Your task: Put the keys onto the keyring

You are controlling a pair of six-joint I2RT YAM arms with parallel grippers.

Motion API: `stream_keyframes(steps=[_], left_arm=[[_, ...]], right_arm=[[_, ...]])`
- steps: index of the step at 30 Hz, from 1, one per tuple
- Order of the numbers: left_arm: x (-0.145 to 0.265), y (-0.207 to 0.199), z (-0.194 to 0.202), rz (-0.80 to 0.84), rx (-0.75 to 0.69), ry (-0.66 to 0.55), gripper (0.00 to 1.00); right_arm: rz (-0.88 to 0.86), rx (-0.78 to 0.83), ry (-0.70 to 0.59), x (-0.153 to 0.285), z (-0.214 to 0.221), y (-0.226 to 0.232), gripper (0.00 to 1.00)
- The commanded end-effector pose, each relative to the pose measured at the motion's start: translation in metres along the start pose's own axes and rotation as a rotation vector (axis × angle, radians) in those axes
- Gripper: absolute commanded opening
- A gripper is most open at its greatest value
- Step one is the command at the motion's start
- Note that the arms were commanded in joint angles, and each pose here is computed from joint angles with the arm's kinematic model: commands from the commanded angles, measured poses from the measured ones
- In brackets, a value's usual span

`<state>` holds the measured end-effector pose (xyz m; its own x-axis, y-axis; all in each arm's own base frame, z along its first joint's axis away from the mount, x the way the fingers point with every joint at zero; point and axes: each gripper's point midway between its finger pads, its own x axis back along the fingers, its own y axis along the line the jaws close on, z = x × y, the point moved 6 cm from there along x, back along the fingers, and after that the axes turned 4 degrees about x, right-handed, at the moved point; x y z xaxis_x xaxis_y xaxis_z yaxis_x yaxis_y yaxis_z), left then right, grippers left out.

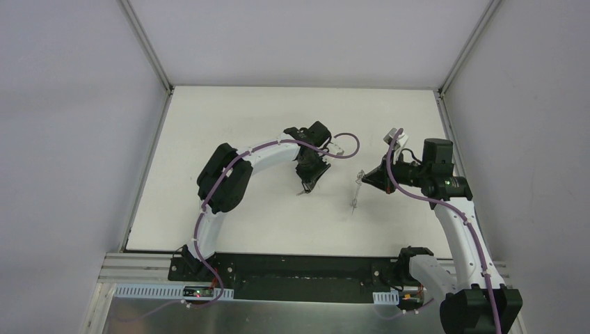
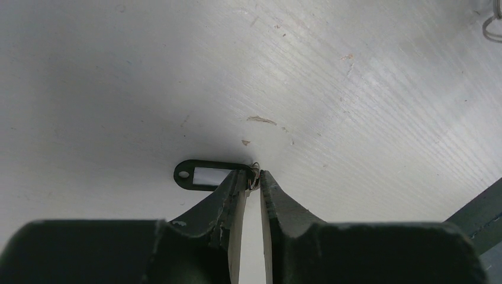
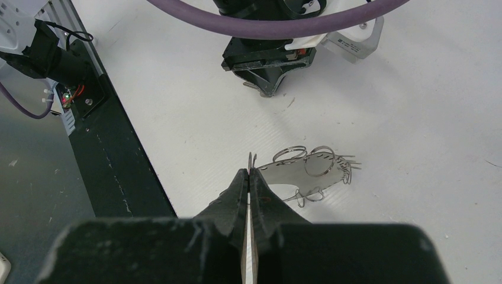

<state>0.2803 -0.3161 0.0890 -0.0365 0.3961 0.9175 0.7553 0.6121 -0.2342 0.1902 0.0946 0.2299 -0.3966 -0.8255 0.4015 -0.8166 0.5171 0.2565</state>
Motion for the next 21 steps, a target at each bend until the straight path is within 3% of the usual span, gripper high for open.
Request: stream_keyframes(steps=[1, 21], left_arm=[[0.0142, -0.0028, -0.0024, -0.003, -0.014, -0.024, 0.17], [0.0082, 0.0005, 0.0012, -0.011, -0.024, 0.001, 0.13]], right_arm=[[-0.012, 0.057, -0.041, 0.0014, -0.0074, 0.0008, 0.00], [-0.013, 0.055, -0.042, 0.0016, -0.0073, 0.0008, 0.00]])
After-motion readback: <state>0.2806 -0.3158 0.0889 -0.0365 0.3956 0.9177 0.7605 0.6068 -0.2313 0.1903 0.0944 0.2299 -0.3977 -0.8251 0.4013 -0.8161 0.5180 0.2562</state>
